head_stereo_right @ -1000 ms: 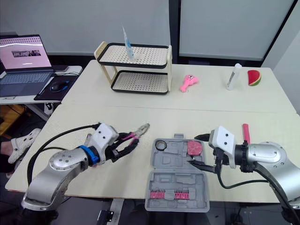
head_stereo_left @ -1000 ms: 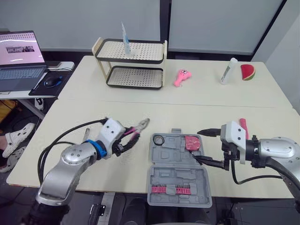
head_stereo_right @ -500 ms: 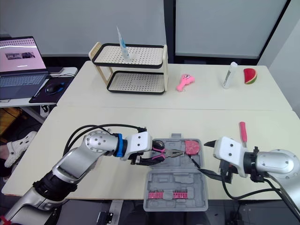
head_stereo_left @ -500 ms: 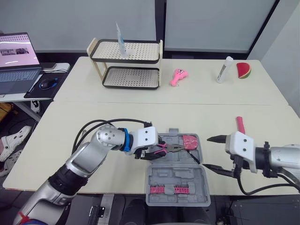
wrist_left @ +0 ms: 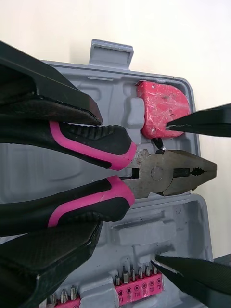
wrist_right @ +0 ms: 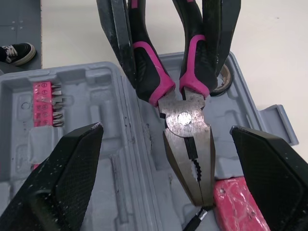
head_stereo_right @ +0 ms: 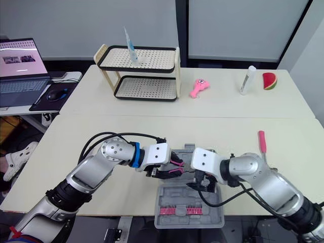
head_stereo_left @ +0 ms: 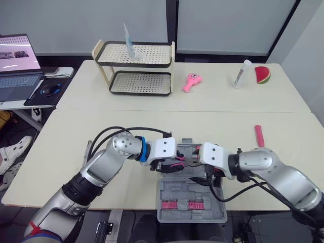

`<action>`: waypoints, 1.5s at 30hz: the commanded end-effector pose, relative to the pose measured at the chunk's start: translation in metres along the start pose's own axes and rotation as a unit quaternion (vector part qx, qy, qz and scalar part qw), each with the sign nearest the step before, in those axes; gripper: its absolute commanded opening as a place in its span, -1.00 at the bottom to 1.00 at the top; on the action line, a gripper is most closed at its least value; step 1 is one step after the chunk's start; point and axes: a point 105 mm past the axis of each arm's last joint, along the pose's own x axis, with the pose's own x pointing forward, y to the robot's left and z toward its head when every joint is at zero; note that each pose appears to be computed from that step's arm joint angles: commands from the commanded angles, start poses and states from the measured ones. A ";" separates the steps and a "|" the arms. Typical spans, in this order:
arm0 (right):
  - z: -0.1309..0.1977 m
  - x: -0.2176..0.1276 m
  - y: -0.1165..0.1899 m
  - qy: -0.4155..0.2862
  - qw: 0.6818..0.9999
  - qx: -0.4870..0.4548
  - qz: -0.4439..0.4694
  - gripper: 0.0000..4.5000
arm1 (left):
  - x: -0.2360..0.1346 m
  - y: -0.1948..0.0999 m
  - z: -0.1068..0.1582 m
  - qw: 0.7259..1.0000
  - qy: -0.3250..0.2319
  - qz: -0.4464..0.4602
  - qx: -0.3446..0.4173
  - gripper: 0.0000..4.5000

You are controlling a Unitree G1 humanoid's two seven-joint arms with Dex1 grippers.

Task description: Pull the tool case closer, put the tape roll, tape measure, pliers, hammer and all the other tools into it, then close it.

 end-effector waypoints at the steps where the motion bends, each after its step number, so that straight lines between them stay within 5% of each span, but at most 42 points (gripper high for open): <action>1: 0.010 0.001 -0.006 -0.009 0.999 -0.031 -0.008 1.00 | -0.004 0.004 0.014 0.999 -0.013 0.010 0.028 0.16; 4: 0.014 0.005 -0.010 -0.014 0.999 -0.042 -0.011 0.73 | -0.005 0.004 0.014 0.999 -0.012 0.010 0.028 0.16; 8: 0.016 0.007 -0.012 -0.016 0.998 -0.059 -0.013 0.12 | -0.005 0.004 0.014 1.000 -0.011 0.010 0.026 0.16; 15: 0.015 0.006 -0.010 -0.010 0.997 -0.074 -0.006 -0.38 | -0.005 0.004 0.012 1.000 -0.011 0.010 0.020 0.16; 28: 0.018 -0.001 -0.015 -0.019 0.995 -0.098 -0.007 -0.42 | -0.016 -0.005 0.009 0.999 -0.014 -0.027 0.014 0.16; 29: 0.018 -0.002 -0.016 -0.021 0.995 -0.100 -0.007 -0.42 | -0.019 -0.003 0.008 1.000 -0.014 -0.023 0.014 0.48; 33: 0.018 -0.010 -0.022 -0.022 0.994 -0.111 -0.002 -0.42 | -0.039 0.002 0.003 1.000 -0.024 -0.004 0.004 0.98; 45: 0.007 -0.029 -0.037 0.048 0.985 -0.160 0.039 -0.42 | -0.084 -0.023 -0.032 1.000 -0.011 0.005 0.005 1.00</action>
